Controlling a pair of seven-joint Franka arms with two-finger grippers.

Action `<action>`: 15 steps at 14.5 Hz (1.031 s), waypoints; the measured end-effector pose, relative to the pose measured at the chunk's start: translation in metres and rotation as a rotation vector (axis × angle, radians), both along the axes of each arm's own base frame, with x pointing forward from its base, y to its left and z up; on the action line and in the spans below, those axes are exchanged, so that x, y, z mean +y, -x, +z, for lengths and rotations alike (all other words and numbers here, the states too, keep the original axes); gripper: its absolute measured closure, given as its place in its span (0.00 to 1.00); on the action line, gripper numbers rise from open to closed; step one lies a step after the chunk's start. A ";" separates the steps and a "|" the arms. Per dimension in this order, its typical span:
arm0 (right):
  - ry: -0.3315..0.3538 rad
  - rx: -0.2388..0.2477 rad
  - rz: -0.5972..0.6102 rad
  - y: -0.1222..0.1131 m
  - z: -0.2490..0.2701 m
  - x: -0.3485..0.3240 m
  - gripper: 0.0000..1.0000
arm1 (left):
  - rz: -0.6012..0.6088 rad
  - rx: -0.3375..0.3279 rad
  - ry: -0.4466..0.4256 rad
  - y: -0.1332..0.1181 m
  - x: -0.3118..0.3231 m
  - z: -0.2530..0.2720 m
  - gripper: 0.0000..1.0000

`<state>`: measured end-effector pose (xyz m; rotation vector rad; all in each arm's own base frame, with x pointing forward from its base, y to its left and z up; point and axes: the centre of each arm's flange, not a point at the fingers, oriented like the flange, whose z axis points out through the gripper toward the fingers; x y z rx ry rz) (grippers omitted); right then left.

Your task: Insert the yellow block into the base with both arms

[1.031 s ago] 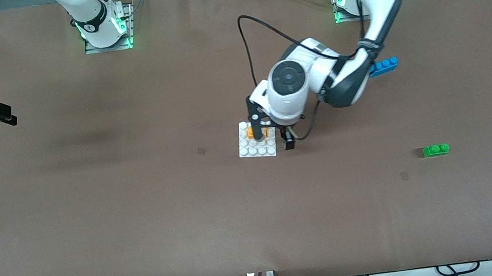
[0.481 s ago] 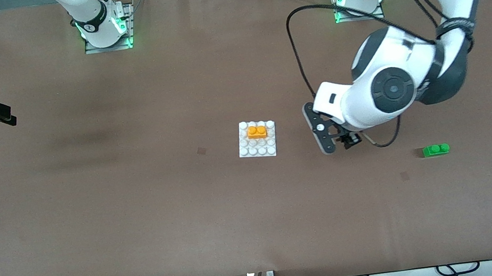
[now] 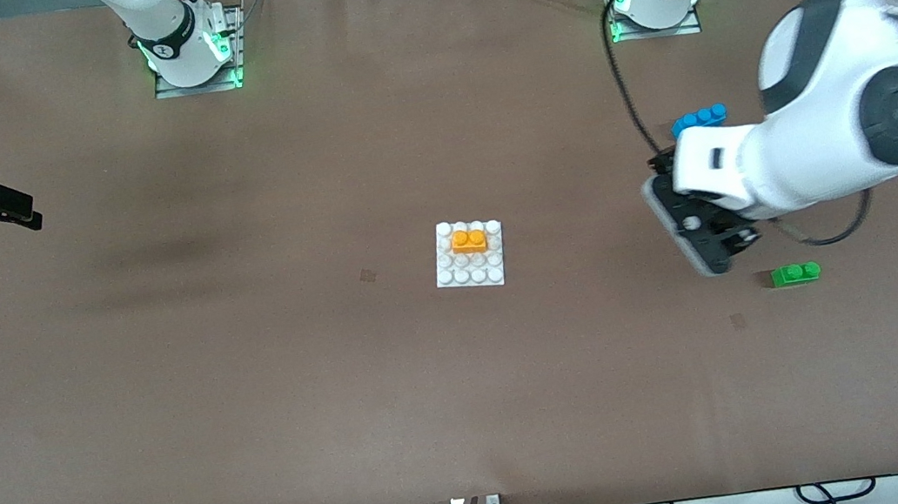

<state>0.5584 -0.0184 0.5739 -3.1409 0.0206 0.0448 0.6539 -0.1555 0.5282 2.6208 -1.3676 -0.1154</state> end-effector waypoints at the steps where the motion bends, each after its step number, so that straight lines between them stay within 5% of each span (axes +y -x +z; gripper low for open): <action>1: 0.000 -0.006 0.018 0.005 -0.001 0.000 0.00 | 0.070 -0.009 -0.006 0.005 0.017 0.017 0.00; 4: -0.004 -0.007 0.135 0.014 -0.002 -0.005 0.00 | 0.429 0.009 -0.017 0.029 0.055 0.055 0.00; 8: -0.005 0.008 0.103 0.016 -0.003 -0.009 0.00 | 0.847 0.046 -0.136 0.061 0.069 0.079 0.00; 15: -0.005 0.009 0.108 0.017 -0.002 -0.005 0.00 | 1.032 0.092 -0.234 0.076 0.093 0.072 0.00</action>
